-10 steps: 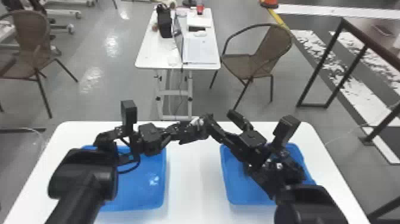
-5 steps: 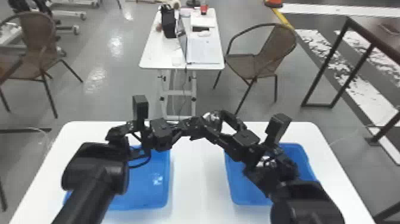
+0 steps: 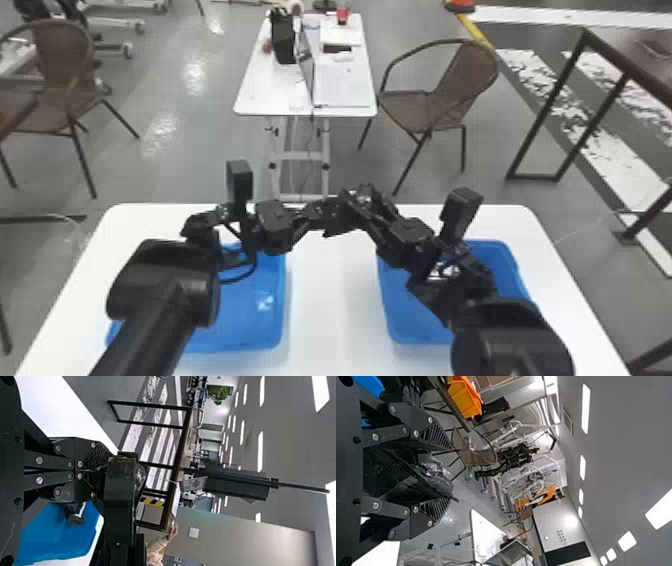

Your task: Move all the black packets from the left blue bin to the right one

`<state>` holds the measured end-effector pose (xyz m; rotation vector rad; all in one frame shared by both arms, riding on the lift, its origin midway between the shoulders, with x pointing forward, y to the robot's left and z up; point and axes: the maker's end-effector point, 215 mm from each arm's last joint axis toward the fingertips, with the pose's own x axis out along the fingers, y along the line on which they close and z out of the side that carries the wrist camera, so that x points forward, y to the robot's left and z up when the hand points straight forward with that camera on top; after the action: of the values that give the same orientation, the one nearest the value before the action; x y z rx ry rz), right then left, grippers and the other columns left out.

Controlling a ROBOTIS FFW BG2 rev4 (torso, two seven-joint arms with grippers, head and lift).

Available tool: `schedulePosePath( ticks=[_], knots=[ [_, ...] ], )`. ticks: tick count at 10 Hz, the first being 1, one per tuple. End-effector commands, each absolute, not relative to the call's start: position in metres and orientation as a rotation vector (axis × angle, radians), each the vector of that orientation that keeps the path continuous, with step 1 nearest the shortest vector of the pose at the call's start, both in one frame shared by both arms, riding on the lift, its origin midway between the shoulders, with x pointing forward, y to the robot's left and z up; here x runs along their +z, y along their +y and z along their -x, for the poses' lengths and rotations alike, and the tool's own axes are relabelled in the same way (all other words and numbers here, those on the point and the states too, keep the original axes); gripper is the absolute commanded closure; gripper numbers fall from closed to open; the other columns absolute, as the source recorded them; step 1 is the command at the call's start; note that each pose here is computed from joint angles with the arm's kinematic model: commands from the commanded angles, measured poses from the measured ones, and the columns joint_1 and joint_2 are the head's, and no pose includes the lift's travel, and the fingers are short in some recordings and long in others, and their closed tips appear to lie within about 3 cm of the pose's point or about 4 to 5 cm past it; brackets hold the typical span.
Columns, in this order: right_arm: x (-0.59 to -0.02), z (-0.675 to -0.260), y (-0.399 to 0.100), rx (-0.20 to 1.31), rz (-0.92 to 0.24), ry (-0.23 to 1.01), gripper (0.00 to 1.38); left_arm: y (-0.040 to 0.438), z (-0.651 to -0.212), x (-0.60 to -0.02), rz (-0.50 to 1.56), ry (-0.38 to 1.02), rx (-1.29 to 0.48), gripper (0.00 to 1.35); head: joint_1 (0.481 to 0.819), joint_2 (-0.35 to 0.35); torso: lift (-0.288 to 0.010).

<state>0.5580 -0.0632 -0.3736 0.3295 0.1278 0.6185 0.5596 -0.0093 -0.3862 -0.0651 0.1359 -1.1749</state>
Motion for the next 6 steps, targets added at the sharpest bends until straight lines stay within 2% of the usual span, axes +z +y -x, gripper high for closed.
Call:
schedulePosePath(
  ticks=[1,3,4,5,6],
  knots=[
    [-0.373,-0.557,-0.065,0.604,-0.344,0.11,1.28,-0.01,-0.56,-0.385,0.068,0.132,-1.174,1.21,0.695,-0.071,0.0],
    [-0.372,-0.557,-0.068,0.594,-0.365,0.098,1.28,-0.006,-0.561,-0.388,0.07,0.131,-1.153,1.19,0.695,-0.072,0.0],
    [-0.375,-0.557,-0.077,0.579,-0.378,0.1,1.28,0.0,-0.564,-0.395,0.087,0.141,-1.114,0.89,0.695,-0.072,0.0],
    [-0.376,-0.559,-0.092,0.548,-0.386,0.092,1.28,0.01,-0.566,-0.403,0.11,0.162,-1.075,0.43,0.695,-0.072,0.0],
    [-0.377,-0.566,-0.118,0.503,-0.38,0.085,1.28,0.026,-0.562,-0.41,0.122,0.171,-1.046,0.1,0.695,-0.073,0.0]
  ],
)
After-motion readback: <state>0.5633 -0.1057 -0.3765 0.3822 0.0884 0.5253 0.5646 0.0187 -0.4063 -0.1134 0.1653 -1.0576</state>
